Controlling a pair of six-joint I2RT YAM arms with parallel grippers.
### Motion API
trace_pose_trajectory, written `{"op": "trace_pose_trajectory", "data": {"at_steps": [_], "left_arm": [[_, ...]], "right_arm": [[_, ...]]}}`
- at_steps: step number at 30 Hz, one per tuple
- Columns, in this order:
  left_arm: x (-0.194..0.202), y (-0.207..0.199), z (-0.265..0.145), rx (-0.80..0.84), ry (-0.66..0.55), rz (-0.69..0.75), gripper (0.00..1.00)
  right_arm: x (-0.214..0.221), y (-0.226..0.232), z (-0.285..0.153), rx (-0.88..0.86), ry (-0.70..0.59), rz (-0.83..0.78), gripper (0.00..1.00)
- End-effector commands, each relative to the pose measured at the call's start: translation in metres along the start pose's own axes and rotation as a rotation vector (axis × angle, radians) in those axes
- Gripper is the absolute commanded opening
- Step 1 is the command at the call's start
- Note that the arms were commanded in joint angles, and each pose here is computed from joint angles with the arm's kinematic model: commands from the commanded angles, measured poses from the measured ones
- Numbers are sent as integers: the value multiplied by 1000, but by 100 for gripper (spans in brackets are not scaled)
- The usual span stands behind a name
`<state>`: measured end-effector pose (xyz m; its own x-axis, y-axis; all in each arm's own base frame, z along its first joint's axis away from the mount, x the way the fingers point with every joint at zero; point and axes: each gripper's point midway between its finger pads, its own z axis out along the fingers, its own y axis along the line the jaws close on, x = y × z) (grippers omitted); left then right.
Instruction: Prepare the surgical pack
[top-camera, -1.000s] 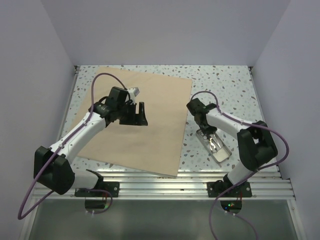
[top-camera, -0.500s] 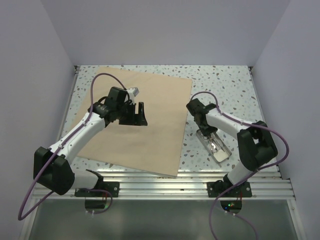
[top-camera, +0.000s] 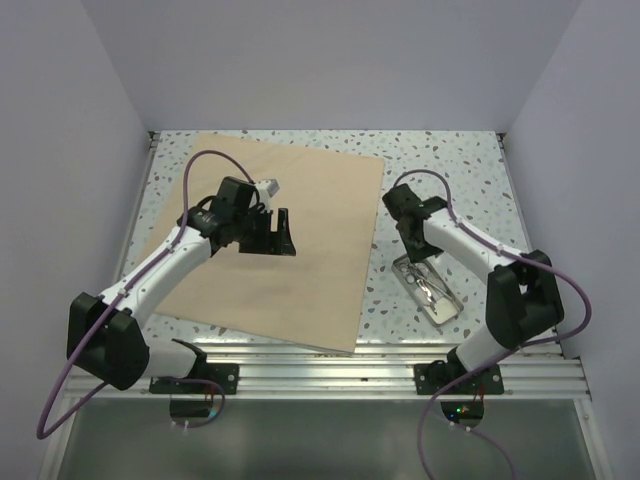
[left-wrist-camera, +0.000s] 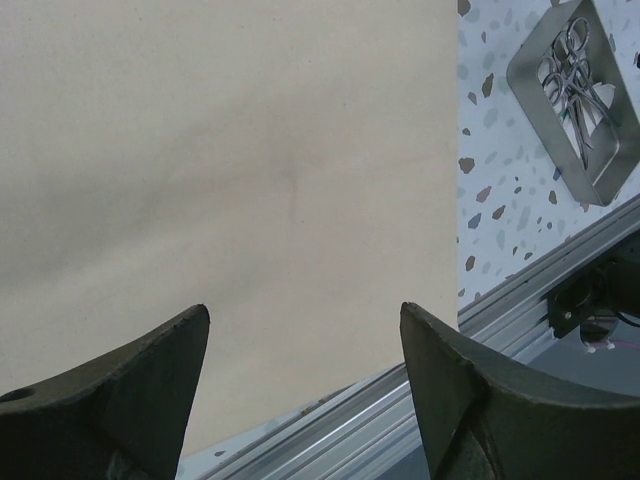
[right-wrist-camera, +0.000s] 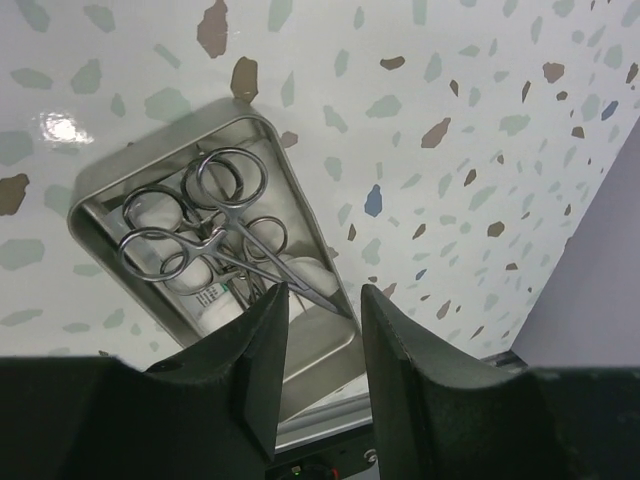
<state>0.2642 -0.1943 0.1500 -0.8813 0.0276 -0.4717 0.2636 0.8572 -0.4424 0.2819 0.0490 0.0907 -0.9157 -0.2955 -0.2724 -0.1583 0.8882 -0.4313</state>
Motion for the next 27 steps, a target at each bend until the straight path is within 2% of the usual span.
{"op": "trace_pose_trajectory", "data": {"at_steps": [1,11,21,24,25,27], "left_arm": [[-6,-3,-6,24,-38,6,81],[-8,-3,-12,9,-49,10,86],[-5,2,-14,-6,-46,7,86],[-6,2,-13,-3,-43,8,86],[-6,2,-12,-5,-42,9,86],[-7,3,-11,-6,-38,10,86]], "right_arm": [[1,-4,7,1,56,32,39],[0,9,51,-47,154,18,36],[9,18,68,-92,219,31,33],[9,20,67,-109,216,41,27],[10,20,67,-111,220,40,22],[10,20,65,-116,217,43,20]]}}
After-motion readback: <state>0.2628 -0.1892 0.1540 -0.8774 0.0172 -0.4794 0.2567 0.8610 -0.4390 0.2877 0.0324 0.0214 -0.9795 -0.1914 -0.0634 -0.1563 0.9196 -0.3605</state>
